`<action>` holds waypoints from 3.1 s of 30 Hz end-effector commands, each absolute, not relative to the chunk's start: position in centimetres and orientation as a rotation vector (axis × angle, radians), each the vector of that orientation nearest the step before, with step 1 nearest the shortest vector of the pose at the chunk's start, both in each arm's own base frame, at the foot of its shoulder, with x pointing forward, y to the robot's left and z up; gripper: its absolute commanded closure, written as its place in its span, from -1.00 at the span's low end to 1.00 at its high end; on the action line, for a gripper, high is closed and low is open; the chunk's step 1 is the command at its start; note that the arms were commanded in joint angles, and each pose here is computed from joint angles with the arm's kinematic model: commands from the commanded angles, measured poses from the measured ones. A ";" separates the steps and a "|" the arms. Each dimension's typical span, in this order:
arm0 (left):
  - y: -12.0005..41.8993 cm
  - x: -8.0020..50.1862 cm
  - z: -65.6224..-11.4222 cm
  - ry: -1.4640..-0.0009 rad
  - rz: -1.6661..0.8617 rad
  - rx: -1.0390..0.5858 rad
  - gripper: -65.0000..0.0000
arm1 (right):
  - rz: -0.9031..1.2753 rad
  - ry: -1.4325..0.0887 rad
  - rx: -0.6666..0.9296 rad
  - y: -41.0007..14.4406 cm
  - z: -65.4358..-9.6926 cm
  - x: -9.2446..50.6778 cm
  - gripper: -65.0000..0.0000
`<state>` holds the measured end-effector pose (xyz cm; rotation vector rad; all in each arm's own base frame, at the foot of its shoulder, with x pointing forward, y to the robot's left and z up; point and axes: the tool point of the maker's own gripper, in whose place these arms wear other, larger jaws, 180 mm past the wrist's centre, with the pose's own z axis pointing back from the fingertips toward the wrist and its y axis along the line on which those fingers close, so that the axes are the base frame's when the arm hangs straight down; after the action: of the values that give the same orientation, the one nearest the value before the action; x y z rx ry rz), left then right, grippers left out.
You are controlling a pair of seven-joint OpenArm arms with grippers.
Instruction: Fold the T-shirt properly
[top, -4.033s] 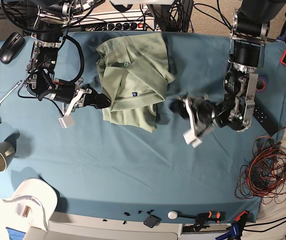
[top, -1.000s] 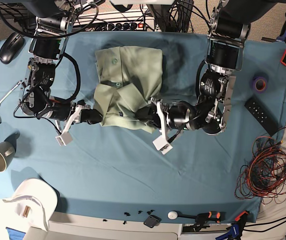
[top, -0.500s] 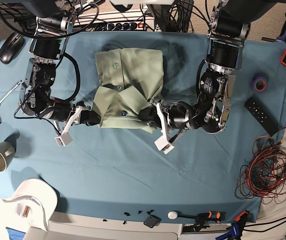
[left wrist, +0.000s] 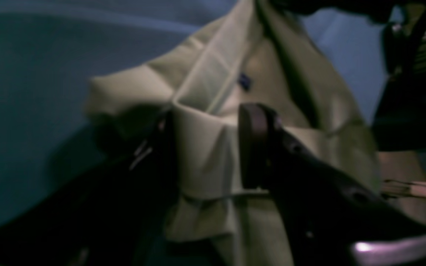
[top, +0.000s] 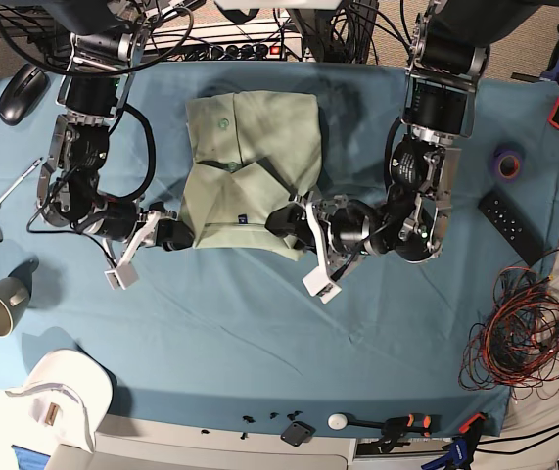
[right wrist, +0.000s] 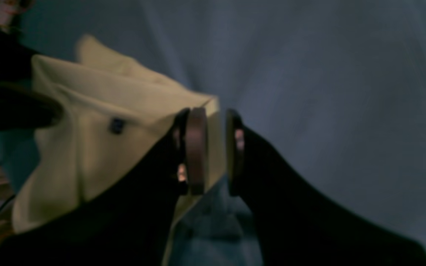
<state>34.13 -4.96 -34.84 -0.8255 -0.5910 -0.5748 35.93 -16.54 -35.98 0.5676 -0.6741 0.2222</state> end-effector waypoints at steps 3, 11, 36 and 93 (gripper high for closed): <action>-5.0 36.1 -32.6 -0.672 -0.594 -0.815 0.20 | 0.186 -0.821 0.537 -18.6 -32.6 38.7 0.69; -4.1 38.2 -32.1 -0.734 -0.575 -0.730 0.24 | 0.014 -0.944 0.612 -22.6 -29.8 38.7 0.79; -4.1 30.7 -30.7 -0.699 -0.450 -1.219 1.00 | -0.163 -0.888 1.178 -13.2 -32.4 28.8 1.00; -3.7 33.1 -37.9 -0.652 -0.449 -0.711 1.00 | -0.079 -0.656 0.480 -13.2 -40.2 19.0 1.00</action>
<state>32.10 -4.01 -38.68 -0.7384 -0.6230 -0.4386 19.92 -11.46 -38.83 0.5804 -0.7243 -0.0746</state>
